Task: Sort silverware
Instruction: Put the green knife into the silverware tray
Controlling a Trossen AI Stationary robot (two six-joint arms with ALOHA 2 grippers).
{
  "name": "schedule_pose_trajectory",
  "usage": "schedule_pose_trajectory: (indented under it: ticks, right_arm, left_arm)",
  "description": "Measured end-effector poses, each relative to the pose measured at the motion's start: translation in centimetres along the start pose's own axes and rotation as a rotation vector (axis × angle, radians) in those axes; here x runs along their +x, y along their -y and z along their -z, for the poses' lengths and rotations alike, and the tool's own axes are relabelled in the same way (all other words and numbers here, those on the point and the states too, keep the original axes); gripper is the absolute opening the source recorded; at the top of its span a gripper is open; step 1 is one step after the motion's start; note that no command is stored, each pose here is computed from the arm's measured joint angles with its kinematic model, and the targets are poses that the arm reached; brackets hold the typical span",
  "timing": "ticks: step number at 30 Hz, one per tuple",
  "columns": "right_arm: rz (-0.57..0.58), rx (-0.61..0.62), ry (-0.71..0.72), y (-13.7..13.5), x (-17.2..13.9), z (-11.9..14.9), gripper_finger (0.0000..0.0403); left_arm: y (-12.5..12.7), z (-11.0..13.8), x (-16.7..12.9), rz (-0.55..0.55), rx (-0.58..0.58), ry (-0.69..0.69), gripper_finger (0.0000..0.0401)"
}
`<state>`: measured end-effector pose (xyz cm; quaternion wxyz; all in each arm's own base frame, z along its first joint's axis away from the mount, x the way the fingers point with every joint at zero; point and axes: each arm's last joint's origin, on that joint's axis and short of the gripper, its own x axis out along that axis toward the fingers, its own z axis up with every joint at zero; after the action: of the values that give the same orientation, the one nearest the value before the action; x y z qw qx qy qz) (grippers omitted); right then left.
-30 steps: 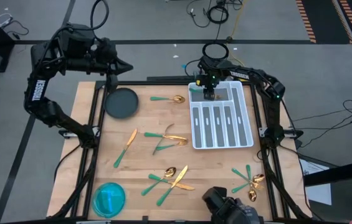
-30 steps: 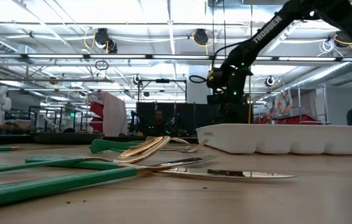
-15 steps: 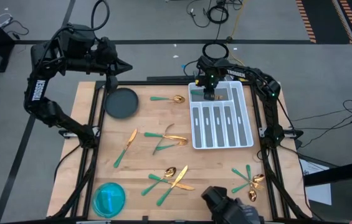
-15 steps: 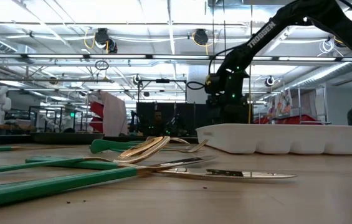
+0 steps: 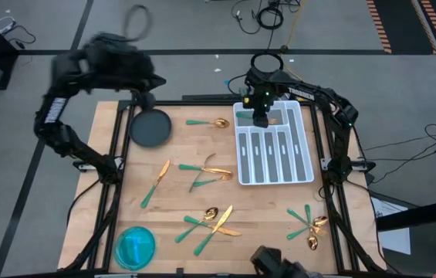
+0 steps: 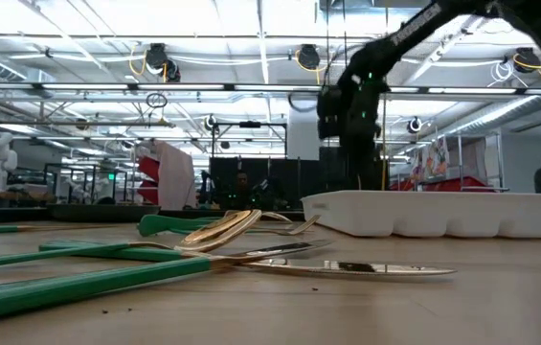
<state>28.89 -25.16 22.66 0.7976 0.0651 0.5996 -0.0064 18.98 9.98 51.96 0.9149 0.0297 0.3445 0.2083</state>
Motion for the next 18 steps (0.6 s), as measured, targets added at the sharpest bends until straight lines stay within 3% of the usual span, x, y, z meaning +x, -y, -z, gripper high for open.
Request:
schedule_pose_trajectory:
  ticks: [2,4,8,13,18]
  right_arm:
    - [0.021,-0.039,0.037,-1.7,-2.1,-0.4,0.0187]
    - [0.049,-0.081,0.091,-3.7,-4.7,-0.7,0.0187]
    - [0.124,-0.142,0.245,-7.8,-10.8,0.1,0.0187]
    - [0.199,-0.112,0.479,-13.1,-18.5,3.6,0.0187]
    - [0.275,-0.047,0.648,-16.7,-23.2,7.5,0.0187]
  left_arm:
    - [0.0,0.3,3.2,-0.002,0.011,-0.1,0.0011]
    - [0.2,1.0,7.2,0.067,0.033,-0.179,0.0011]
    - [0.6,2.7,14.9,0.096,0.098,-0.219,0.0011]
    - [-0.8,5.8,22.4,0.026,0.081,-0.172,0.0011]
    - [-2.6,8.8,27.7,-0.022,0.038,-0.152,0.0011]
